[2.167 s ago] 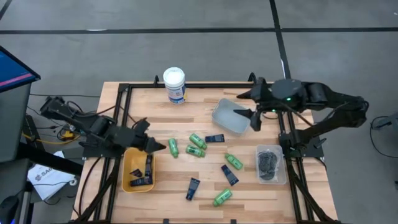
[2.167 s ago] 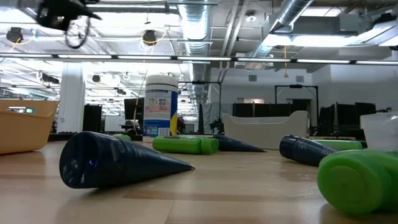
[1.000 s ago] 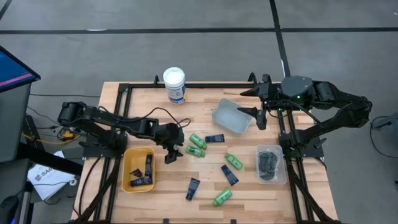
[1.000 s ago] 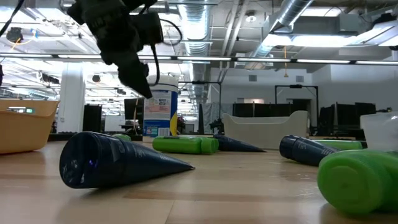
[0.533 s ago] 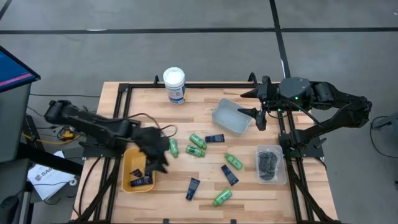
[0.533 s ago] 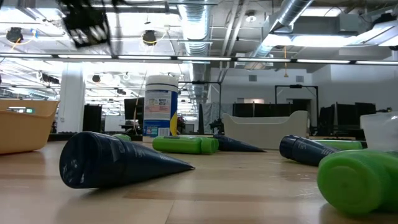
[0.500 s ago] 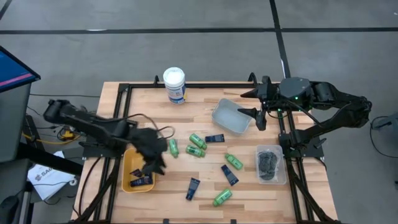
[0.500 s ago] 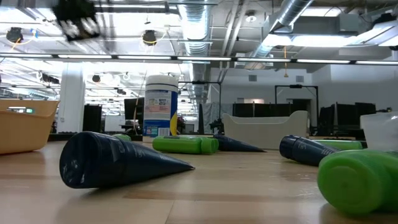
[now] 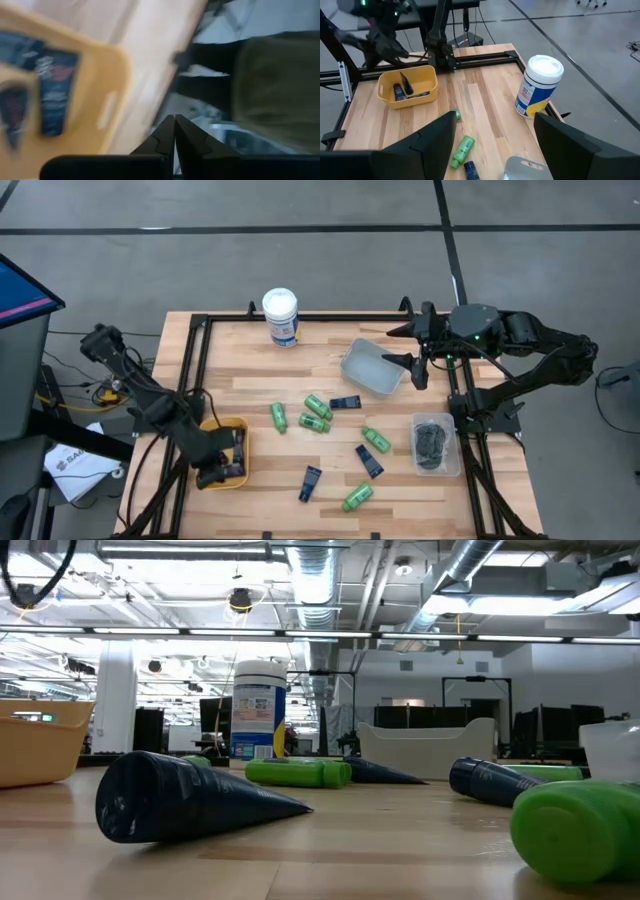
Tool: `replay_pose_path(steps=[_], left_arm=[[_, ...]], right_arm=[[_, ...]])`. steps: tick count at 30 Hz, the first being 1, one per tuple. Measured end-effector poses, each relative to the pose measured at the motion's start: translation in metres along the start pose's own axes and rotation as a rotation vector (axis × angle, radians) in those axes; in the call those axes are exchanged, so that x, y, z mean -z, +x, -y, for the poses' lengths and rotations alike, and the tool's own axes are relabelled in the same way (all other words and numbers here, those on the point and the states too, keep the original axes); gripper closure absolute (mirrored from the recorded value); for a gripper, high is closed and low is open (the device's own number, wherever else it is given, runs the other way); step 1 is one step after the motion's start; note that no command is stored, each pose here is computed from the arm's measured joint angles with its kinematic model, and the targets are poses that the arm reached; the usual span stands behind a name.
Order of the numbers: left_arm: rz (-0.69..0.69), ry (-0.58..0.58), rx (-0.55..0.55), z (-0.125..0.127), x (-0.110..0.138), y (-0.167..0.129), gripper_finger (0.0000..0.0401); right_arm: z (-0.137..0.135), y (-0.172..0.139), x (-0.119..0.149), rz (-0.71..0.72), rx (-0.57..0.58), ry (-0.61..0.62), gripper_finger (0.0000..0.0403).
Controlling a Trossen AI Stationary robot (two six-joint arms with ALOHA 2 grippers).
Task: Pick & Place Travel size toiletries
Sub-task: Put the blue shave cream into the light orange bin
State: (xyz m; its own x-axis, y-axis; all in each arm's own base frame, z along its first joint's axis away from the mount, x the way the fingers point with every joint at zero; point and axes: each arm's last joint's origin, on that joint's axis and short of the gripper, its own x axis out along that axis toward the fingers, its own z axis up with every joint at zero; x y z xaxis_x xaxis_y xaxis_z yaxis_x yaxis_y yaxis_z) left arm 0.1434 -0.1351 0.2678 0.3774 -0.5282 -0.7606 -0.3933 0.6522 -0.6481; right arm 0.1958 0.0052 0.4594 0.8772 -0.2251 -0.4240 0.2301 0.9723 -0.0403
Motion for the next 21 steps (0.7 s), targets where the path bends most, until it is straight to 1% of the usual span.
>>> replay_pose_path(steps=[6, 11, 15, 18, 21], left_arm=[[-0.069, -0.041, -0.2, -0.011, 0.004, 0.019, 0.04], [-0.096, -0.065, -0.348, -0.022, 0.005, 0.024, 0.04], [-0.039, -0.058, -0.448, -0.029, 0.005, 0.023, 0.04], [0.039, -0.05, -0.487, -0.032, 0.001, 0.021, 0.04], [0.079, -0.057, -0.539, -0.036, -0.002, 0.019, 0.04]], right_arm=[[0.0, 0.0, -0.001, 0.009, 0.0, 0.005, 0.0143], [0.0, 0.0, -0.001, 0.009, -0.001, 0.005, 0.0143], [0.0, 0.0, -0.001, 0.009, -0.001, 0.005, 0.0143], [0.0, 0.0, -0.001, 0.008, -0.001, 0.013, 0.0143], [0.0, 0.0, -0.001, 0.008, -0.001, 0.013, 0.0143]])
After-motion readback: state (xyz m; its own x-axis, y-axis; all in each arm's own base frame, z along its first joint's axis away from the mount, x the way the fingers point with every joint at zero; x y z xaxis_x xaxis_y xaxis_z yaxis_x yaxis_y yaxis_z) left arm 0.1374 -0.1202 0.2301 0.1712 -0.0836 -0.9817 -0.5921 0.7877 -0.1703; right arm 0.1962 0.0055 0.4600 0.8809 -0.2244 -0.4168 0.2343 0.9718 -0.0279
